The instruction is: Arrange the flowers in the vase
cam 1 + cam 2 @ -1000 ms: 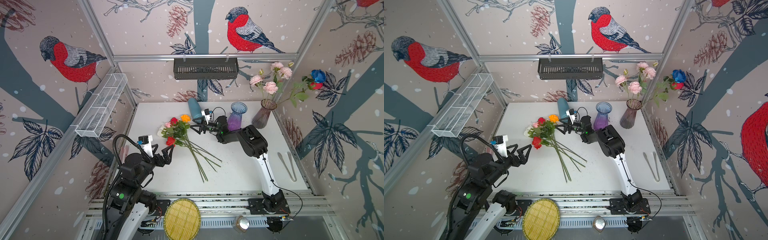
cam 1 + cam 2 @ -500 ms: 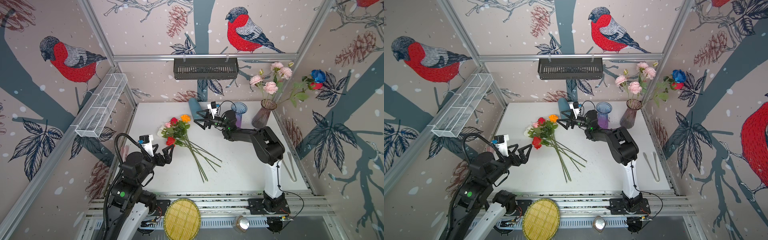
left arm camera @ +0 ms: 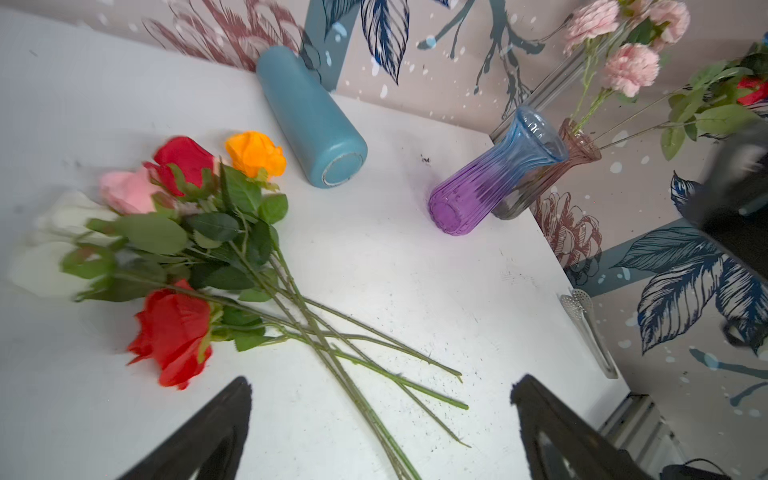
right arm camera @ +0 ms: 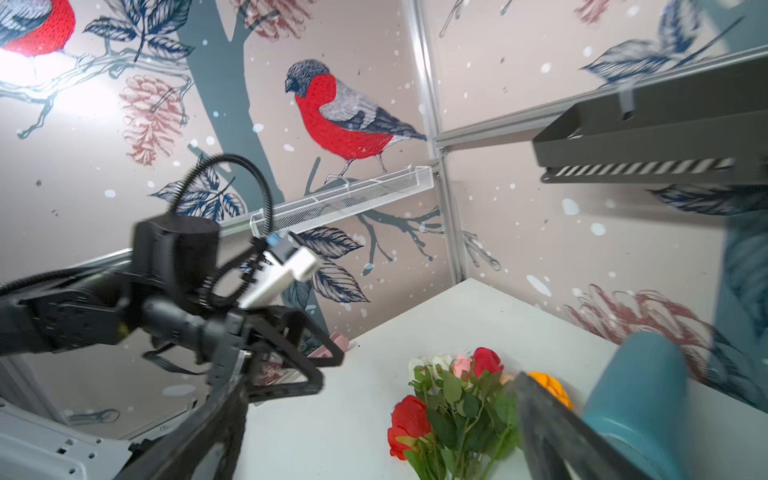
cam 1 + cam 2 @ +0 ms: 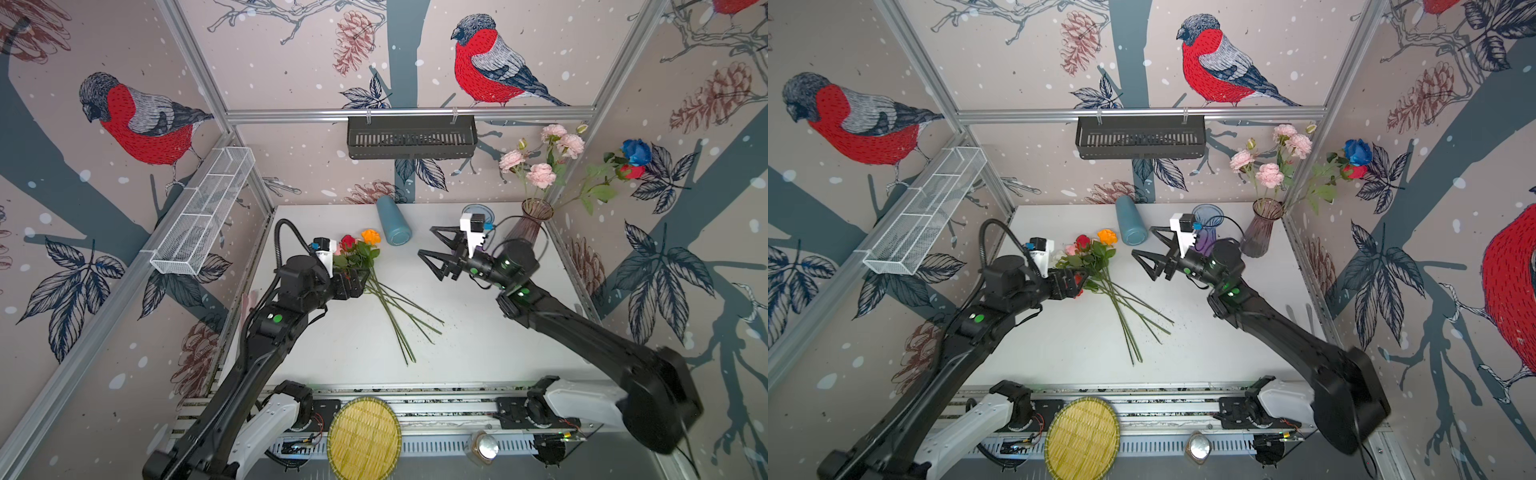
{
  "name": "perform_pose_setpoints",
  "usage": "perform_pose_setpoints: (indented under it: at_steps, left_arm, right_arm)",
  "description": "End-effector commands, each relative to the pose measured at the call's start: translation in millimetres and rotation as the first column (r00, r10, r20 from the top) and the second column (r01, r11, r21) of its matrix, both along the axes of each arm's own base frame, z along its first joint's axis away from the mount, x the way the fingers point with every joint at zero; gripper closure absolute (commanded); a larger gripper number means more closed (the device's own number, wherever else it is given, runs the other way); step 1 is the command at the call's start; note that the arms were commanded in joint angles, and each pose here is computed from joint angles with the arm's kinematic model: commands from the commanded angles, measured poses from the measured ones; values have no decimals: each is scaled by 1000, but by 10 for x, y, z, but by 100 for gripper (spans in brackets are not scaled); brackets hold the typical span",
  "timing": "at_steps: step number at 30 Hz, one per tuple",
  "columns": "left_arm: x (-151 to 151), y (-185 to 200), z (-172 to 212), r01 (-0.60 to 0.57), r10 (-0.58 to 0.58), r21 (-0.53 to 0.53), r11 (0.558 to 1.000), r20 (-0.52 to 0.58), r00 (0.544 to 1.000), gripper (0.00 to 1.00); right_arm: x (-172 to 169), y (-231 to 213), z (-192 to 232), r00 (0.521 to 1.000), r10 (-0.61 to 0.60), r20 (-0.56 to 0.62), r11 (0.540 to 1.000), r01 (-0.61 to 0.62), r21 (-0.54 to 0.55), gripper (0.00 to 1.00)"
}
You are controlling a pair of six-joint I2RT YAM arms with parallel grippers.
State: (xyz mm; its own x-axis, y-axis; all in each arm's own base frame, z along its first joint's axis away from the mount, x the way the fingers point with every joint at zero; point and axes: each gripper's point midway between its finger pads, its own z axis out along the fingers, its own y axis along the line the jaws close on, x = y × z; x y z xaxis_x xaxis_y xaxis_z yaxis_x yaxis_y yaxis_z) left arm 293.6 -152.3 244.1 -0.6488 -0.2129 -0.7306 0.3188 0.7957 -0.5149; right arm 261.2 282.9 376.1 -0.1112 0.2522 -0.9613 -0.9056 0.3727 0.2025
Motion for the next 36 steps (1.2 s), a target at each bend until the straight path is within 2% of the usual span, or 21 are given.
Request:
perform_pose_setpoints:
  at_steps: [1, 5, 8, 12, 15, 18, 24, 29, 36]
  left_arm:
    - [379, -244, 262, 48, -42, -105, 993, 55, 998, 7]
    - [1096, -440, 196, 41, -41, -54, 998, 0, 999, 14]
    - [1630, -575, -47, 35, -35, 2, 999, -75, 997, 20]
    - [2283, -549, -294, -60, 74, 114, 992, -119, 990, 19]
    - [2671, -537, -455, -101, 133, 197, 975, -155, 979, 14]
    - [2989, -592, -463, -120, 154, 215, 969, -153, 976, 11]
    - [3316, -690, -541, -136, 157, 171, 976, -117, 981, 10]
    - [3405, -806, -533, -120, 128, 104, 987, -72, 989, 10]
    - [3475, -793, -745, -147, 158, 120, 982, -86, 984, 10]
  right_arm:
    - [-45, -268, -120, 983, -145, -115, 988, 138, -65, 0]
    - [-242, -532, -201, 964, -217, -151, 969, 195, -149, 1]
    - [-263, -784, -359, 929, -328, -173, 928, 283, -243, 1]
    - [-340, -1040, -546, 887, -417, -198, 883, 343, -322, 1]
    - [-466, -1115, -617, 884, -412, -221, 886, 332, -324, 1]
    - [-554, -1160, -685, 883, -407, -232, 888, 323, -328, 1]
    - [-636, -1252, -747, 878, -425, -222, 878, 340, -336, 1]
    - [-666, -1259, -762, 880, -419, -223, 882, 336, -330, 1]
    - [-661, -1270, -733, 879, -424, -218, 881, 344, -326, 1]
